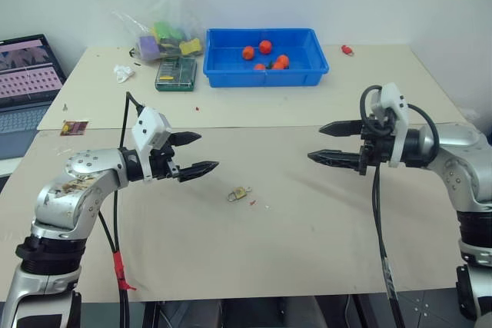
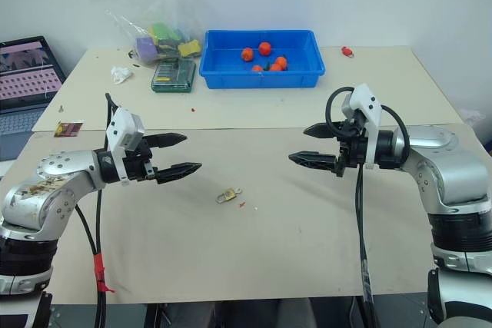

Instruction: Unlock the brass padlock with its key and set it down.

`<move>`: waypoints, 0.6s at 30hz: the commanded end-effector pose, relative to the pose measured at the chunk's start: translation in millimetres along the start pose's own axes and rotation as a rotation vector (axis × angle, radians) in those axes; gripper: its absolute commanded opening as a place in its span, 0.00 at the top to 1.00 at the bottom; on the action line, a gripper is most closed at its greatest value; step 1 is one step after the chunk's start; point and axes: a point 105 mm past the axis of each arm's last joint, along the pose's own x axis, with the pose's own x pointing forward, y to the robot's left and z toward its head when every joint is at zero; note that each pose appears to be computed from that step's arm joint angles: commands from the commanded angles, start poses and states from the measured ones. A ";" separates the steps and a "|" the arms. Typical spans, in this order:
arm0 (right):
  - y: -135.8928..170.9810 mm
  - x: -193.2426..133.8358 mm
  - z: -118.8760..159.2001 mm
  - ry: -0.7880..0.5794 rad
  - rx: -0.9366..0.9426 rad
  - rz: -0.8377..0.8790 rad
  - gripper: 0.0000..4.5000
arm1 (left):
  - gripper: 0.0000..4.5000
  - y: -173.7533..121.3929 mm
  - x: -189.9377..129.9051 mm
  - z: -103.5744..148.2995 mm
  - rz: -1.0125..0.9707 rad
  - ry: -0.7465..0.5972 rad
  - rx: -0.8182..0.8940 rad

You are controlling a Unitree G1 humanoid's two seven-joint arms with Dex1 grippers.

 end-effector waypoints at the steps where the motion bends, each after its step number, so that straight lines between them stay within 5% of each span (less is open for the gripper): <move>1: 1.5 -6.2 8.2 -0.017 -0.033 -0.014 0.00 | 0.01 -3.5 -3.4 21.3 -0.037 -0.073 -0.042; 5: 0.1 -6.6 4.4 -0.015 -0.023 -0.024 0.00 | 0.01 -15.7 -7.0 38.3 -0.133 -0.201 -0.150; 13: -3.8 -5.2 0.5 -0.019 -0.027 -0.067 0.00 | 0.01 -60.4 35.9 -32.4 -0.151 0.007 0.058; 18: -1.3 -10.4 -5.4 -0.014 -0.023 -0.103 0.00 | 0.01 -83.9 63.2 -52.3 -0.144 0.040 0.063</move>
